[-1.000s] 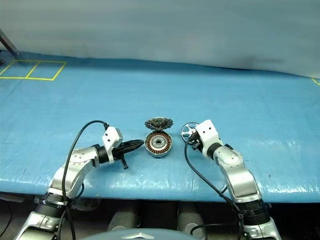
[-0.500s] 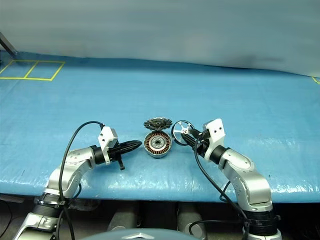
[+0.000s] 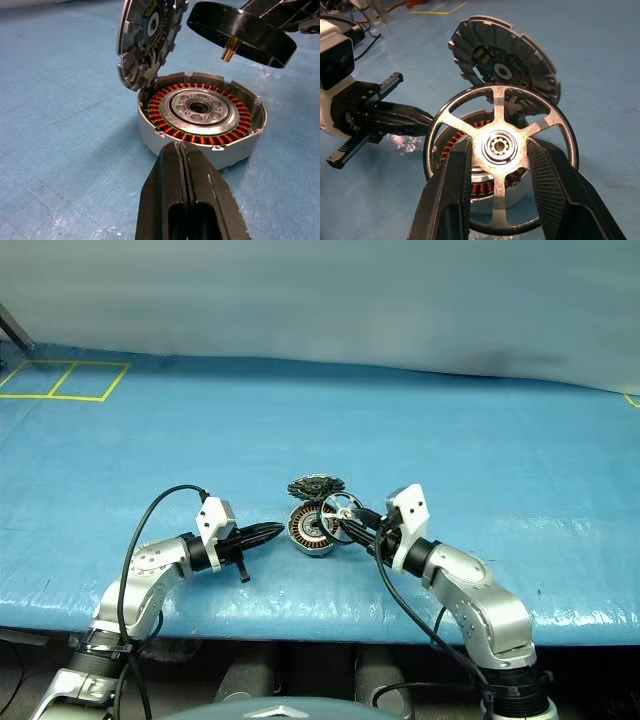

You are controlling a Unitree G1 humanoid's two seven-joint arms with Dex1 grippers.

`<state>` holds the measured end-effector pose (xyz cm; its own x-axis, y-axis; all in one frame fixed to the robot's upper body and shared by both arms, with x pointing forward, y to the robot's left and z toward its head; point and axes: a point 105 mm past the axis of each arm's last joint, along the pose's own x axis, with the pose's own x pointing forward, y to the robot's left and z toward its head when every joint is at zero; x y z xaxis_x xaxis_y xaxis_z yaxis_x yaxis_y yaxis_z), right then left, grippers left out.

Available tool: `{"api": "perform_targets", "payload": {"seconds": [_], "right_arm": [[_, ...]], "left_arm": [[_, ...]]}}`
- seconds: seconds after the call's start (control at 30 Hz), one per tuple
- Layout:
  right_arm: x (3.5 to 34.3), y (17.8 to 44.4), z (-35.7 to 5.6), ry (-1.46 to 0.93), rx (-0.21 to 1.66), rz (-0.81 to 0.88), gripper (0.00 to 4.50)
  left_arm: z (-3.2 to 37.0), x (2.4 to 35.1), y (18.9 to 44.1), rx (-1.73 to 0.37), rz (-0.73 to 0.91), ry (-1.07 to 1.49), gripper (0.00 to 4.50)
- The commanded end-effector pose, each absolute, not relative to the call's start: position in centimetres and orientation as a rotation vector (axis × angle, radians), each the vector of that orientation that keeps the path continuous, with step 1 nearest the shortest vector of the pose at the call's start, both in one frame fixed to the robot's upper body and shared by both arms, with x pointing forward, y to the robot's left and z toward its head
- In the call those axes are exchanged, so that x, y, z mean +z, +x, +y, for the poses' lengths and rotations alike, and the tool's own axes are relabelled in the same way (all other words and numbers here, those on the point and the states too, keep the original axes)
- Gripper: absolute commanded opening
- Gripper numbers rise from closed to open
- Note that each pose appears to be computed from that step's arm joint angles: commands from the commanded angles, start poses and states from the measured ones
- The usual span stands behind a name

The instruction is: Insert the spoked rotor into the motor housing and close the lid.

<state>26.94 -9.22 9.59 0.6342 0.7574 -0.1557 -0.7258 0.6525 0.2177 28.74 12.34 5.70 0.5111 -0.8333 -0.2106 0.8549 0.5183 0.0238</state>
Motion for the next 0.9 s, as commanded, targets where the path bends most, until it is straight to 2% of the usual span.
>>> {"api": "perform_targets", "payload": {"seconds": [0.03, 0.47, 0.9], "right_arm": [[11.2, 26.8, -8.0, 0.118, 0.91, 0.183, 1.32], [9.7, 28.6, -7.0, 0.05, 0.905, 0.227, 1.32], [10.0, 28.4, -6.1, 0.03, 0.936, 0.214, 1.32]], "left_arm": [[12.2, 6.0, 28.7, -1.023, 0.154, 0.131, 0.0], [12.2, 5.7, 28.6, -1.009, 0.156, 0.143, 0.0], [12.5, 5.7, 28.7, -0.996, 0.158, 0.149, 0.0]]}}
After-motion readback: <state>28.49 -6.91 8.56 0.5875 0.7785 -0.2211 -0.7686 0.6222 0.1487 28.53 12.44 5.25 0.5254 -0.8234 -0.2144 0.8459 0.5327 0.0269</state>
